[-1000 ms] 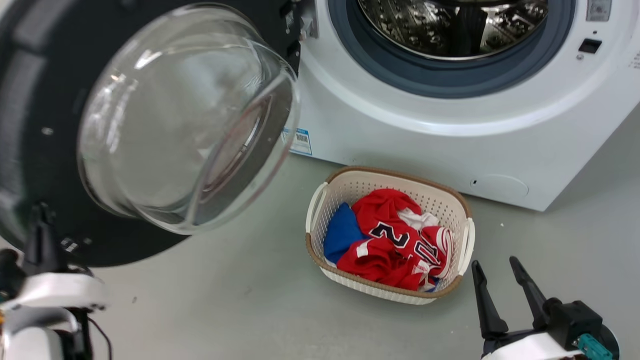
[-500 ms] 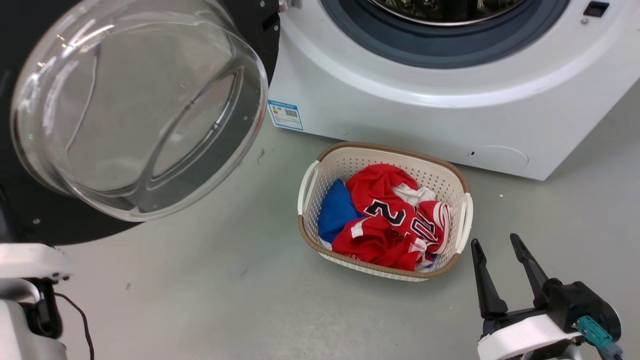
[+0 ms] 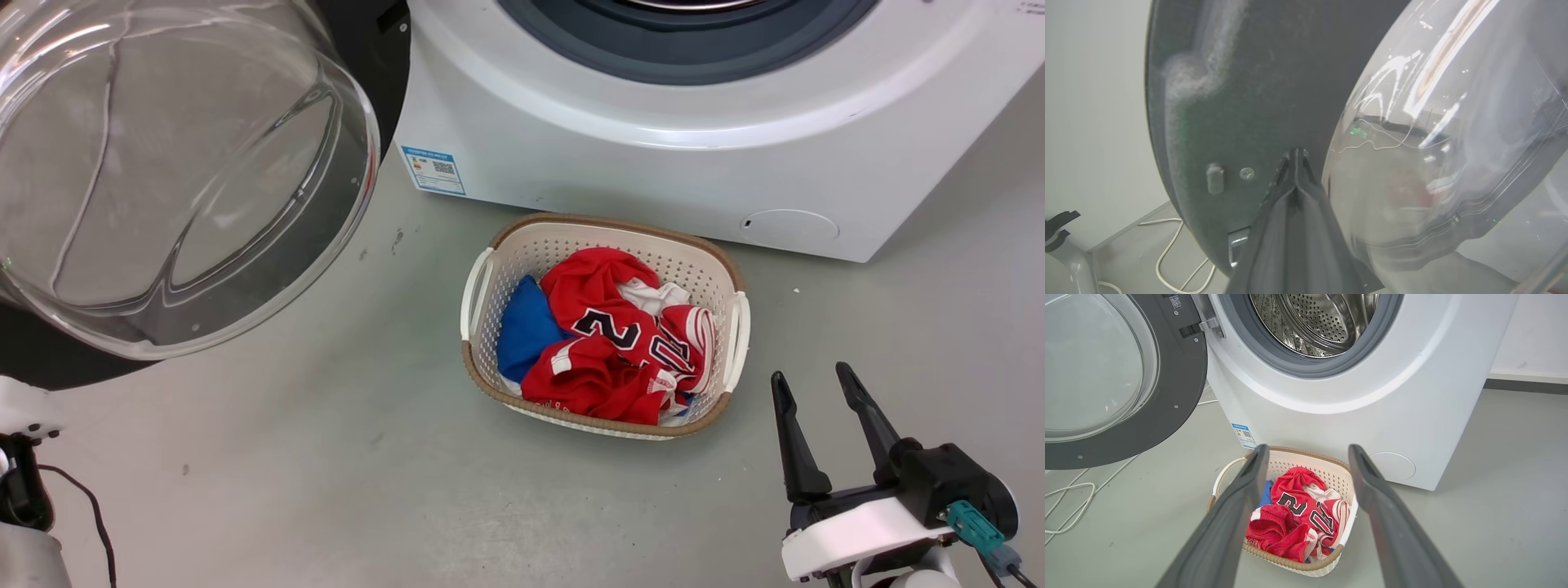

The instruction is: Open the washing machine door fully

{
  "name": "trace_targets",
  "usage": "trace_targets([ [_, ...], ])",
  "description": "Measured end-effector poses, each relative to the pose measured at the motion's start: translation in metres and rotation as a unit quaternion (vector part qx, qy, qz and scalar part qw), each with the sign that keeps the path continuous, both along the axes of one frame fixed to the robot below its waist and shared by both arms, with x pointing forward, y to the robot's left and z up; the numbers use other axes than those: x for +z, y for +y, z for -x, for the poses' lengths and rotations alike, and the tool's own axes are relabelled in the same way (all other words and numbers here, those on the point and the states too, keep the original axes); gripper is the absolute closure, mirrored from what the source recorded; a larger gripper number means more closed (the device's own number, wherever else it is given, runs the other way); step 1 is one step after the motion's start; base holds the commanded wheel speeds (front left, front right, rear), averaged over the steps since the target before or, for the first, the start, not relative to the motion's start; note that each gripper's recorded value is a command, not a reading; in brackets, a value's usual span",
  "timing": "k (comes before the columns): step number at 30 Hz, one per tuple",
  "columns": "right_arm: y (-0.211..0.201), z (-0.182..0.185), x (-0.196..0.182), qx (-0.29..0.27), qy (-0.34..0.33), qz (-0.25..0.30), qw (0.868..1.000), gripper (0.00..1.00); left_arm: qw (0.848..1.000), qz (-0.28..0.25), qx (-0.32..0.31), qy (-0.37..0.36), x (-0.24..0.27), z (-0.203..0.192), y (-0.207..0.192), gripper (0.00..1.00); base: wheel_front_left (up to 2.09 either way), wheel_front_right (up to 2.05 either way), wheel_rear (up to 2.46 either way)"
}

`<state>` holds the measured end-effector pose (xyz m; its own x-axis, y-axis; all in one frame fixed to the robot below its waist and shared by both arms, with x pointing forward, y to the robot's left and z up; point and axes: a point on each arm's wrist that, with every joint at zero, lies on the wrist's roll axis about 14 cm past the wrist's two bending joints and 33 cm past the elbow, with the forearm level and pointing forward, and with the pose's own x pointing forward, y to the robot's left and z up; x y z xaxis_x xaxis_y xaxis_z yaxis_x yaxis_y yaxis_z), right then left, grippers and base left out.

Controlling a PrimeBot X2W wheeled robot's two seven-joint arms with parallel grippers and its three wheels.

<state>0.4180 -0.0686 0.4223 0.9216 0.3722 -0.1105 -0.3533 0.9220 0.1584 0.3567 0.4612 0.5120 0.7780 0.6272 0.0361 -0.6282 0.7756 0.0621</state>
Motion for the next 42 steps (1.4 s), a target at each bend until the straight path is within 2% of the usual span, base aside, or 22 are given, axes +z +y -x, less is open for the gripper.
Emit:
trace_targets([
  [11,-0.013,0.011,0.017,-0.022,-0.012,-0.012,1.000,0.00,1.000,-0.009,-0.005,-0.022,0.014,0.011,-0.005,1.00,0.00,0.00,0.00],
  [17,-0.027,0.023,0.033,-0.040,-0.029,-0.015,0.999,0.00,0.998,-0.033,-0.035,-0.046,0.033,0.020,-0.028,1.00,0.00,0.00,0.00],
  [29,-0.046,0.055,0.076,-0.065,-0.087,-0.019,0.994,0.00,0.980,-0.066,-0.156,-0.102,0.064,0.029,-0.124,1.00,0.00,0.00,0.00],
  [38,-0.080,0.066,0.104,-0.116,-0.132,-0.018,0.984,0.00,0.958,-0.044,-0.261,-0.111,0.057,0.019,-0.203,1.00,0.00,0.00,0.00],
  [42,-0.093,0.076,0.102,-0.135,-0.130,-0.014,0.982,0.00,0.948,-0.032,-0.299,-0.104,0.049,0.016,-0.232,1.00,0.00,0.00,0.00],
])
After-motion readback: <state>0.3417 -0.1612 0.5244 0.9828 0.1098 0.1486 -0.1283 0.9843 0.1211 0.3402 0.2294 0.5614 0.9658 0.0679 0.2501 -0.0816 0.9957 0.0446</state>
